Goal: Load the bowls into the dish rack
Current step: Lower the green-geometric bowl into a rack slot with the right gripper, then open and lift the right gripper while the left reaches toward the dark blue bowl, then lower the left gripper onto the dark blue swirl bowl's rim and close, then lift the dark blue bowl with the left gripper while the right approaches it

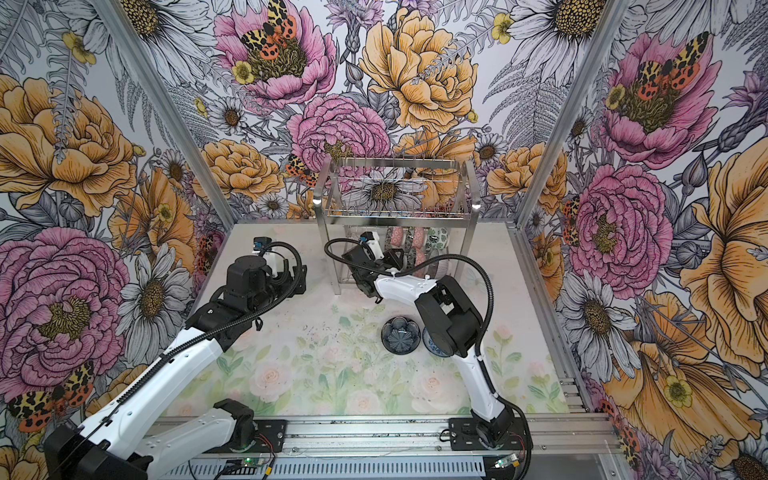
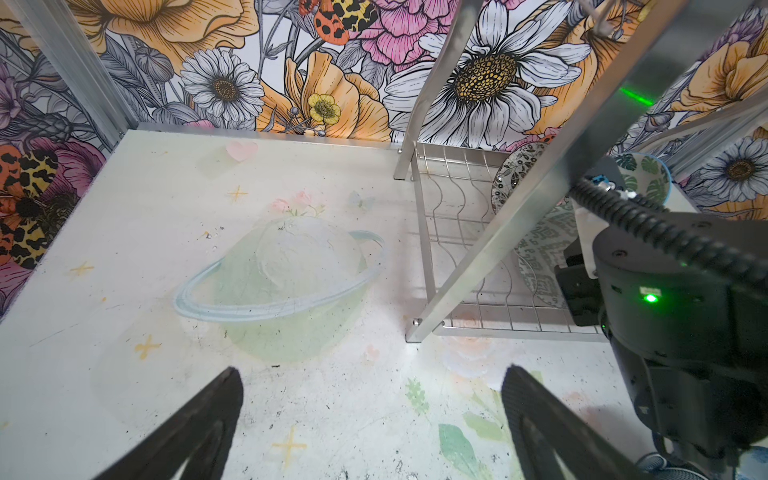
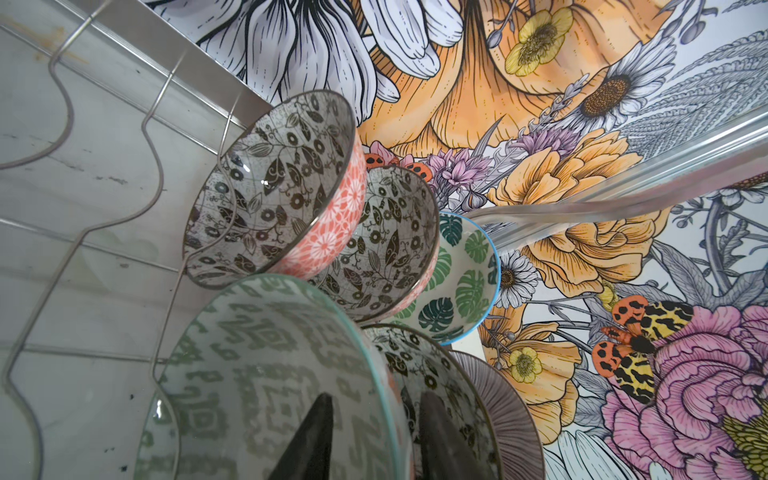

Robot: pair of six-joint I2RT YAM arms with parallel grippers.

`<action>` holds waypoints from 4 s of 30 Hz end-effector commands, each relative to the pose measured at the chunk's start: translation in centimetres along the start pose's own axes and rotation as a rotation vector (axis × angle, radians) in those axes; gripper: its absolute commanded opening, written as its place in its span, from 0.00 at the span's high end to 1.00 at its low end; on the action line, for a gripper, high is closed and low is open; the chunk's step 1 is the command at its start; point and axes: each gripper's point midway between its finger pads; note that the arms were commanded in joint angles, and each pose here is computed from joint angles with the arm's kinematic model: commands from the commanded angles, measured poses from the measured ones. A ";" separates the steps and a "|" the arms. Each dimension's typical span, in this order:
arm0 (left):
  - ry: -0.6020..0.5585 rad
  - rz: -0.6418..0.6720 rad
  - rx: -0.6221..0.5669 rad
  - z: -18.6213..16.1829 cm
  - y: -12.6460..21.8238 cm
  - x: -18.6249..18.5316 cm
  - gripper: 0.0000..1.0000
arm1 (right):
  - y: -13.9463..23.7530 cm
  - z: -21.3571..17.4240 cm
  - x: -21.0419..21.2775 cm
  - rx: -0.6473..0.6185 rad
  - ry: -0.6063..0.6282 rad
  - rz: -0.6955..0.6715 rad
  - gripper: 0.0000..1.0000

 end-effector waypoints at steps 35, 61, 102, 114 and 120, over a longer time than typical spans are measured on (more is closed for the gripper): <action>0.017 -0.075 0.068 -2.4 1.3 -1.7 0.01 | 12.8 -0.9 -4.0 -0.444 -0.208 0.486 0.00; -0.060 -0.296 0.432 -17.4 -0.6 -15.5 0.01 | 12.8 -9.3 -12.3 -0.291 -0.518 0.575 0.01; -0.122 -0.290 0.667 -27.7 -5.6 -19.4 0.89 | 11.6 -10.8 -13.1 -0.272 -0.542 0.572 0.03; -0.153 -0.224 0.534 -21.9 -3.7 -17.0 1.00 | 12.8 -10.1 -13.8 -0.302 -0.572 0.623 0.00; -0.082 -0.181 0.338 -14.6 -1.8 -14.2 1.00 | 14.4 -9.3 -13.6 -0.326 -0.609 0.714 0.00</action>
Point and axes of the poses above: each gripper's point midway between its finger pads, its own y axis back along the fingers, its own x axis along the line the jaws close on, z = x × y, and after that the axes turned 13 degrees about y, right-handed
